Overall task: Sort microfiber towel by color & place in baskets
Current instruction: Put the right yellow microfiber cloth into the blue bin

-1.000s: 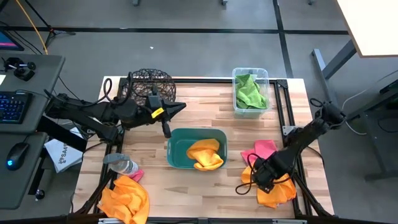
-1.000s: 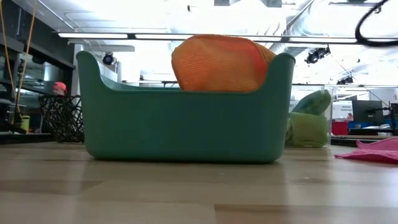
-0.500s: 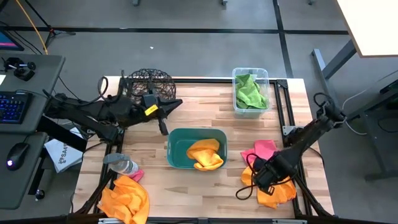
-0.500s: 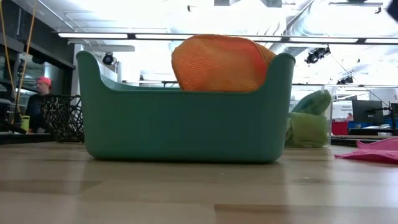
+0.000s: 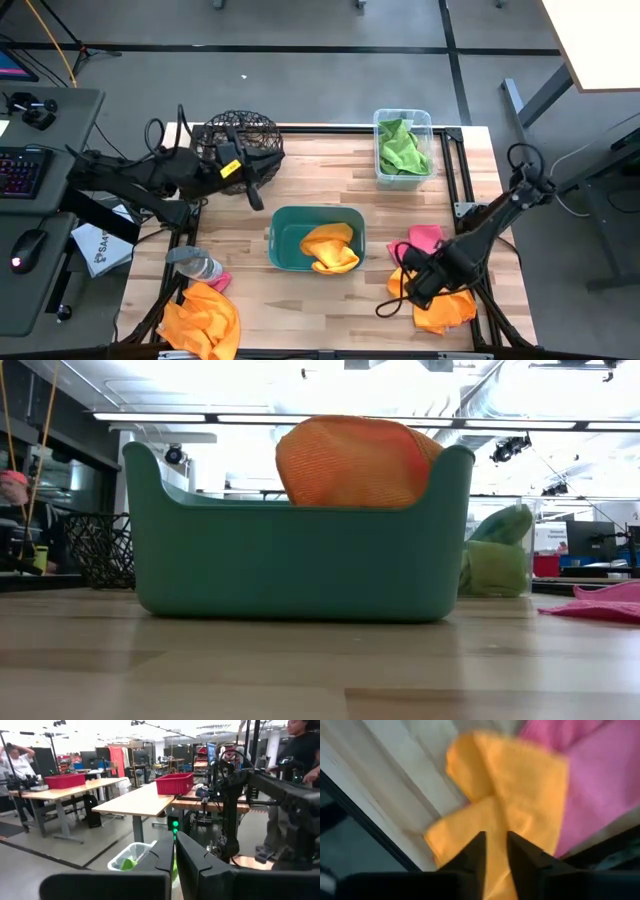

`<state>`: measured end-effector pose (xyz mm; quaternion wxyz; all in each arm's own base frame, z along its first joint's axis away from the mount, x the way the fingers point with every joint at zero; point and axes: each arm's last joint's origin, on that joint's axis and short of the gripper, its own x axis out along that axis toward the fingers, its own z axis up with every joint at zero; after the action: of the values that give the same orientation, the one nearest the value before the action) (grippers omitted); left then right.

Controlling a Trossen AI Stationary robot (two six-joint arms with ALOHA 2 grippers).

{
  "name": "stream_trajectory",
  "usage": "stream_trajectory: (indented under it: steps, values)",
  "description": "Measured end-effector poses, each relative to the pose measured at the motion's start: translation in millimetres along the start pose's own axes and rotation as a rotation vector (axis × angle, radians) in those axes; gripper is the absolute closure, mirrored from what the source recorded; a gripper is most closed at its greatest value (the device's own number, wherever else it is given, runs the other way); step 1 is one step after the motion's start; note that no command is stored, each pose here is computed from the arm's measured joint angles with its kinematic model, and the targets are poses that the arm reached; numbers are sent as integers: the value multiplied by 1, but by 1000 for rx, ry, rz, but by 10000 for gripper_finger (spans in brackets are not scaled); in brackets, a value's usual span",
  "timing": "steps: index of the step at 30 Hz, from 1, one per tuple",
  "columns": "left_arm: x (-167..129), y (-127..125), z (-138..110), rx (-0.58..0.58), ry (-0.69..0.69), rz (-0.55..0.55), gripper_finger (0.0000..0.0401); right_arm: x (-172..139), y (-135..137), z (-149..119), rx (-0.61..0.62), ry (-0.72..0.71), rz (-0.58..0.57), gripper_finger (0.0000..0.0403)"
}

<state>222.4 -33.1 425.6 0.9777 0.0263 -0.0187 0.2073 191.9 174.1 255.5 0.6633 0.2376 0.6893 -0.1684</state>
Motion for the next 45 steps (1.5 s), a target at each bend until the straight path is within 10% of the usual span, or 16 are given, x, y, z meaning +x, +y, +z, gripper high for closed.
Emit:
stream_trajectory:
  steps: [9,15,19,26,35,45]
  values:
    - [-2,-4,0,-15,1,-21,395,70,-26,-11,96,209,-41,144]
    - [-2,-4,0,-15,1,-21,395,92,-30,-11,104,212,33,118]
    - [-2,-4,0,-16,0,-20,395,97,-39,-13,140,221,-39,162]
    - [-2,-4,0,-8,0,-18,395,82,-33,-11,59,169,-65,383]
    - [-2,-3,0,61,0,-14,395,-1,-8,-9,4,26,-101,401]
    - [-3,-2,8,98,-69,5,395,-176,7,6,-115,-622,270,402]
